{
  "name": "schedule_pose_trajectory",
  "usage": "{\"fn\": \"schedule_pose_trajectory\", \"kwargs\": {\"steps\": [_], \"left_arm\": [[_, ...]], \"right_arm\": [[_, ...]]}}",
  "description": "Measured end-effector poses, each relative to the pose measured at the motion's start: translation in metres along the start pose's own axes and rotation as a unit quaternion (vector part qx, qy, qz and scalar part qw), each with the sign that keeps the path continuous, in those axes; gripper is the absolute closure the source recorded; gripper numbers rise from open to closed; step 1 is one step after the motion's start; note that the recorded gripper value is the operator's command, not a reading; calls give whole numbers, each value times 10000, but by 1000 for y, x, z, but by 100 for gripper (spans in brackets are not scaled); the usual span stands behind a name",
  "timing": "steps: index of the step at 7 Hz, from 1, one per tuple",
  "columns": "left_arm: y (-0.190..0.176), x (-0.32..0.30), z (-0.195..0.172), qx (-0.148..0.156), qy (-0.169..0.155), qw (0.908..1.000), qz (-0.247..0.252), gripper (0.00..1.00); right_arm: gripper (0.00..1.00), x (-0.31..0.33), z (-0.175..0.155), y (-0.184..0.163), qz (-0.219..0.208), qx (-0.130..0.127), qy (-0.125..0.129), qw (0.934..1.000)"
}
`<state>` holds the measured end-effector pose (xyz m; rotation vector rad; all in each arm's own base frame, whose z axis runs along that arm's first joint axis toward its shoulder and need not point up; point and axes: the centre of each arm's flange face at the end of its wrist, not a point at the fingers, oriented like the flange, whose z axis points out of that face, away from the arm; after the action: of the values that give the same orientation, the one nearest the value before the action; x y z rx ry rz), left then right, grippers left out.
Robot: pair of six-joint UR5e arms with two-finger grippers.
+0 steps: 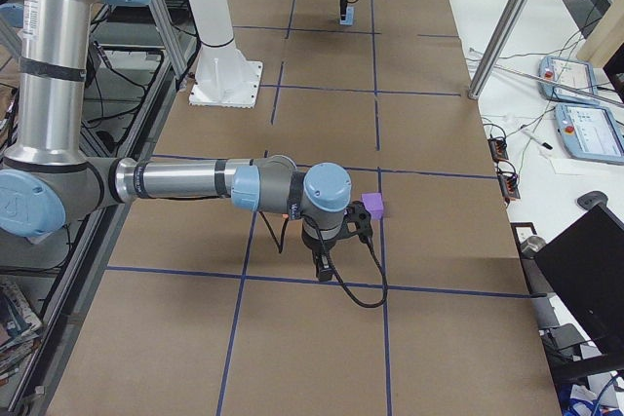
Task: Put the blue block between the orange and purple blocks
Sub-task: 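Carry the light blue cube with the left gripper toward the table center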
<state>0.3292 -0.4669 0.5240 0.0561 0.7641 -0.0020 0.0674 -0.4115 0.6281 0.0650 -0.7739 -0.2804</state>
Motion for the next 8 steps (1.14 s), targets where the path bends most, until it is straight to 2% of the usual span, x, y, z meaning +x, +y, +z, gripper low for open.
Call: {"fn": "schedule_pose_trajectory", "kwargs": {"steps": [2,3,5,7,8], "left_arm": [[-6,15,-14,85,107,9999,54,73],[-19,42,-34,215,227,9995,100,68],[-49,137,-80,265,333,9989,171,65],[-31,251,-89,14,350,9993,108,65],[-16,312,-84,59,352,9994,-24,65]], "right_arm": [[0,0,0,0,0,0,0,10000],[0,0,0,0,-1,1,-1,10000],[0,-1,0,1,0,3,-6,10000],[0,-1,0,1,0,2,-7,10000],[0,0,0,1,5,-3,-9,10000]]}}
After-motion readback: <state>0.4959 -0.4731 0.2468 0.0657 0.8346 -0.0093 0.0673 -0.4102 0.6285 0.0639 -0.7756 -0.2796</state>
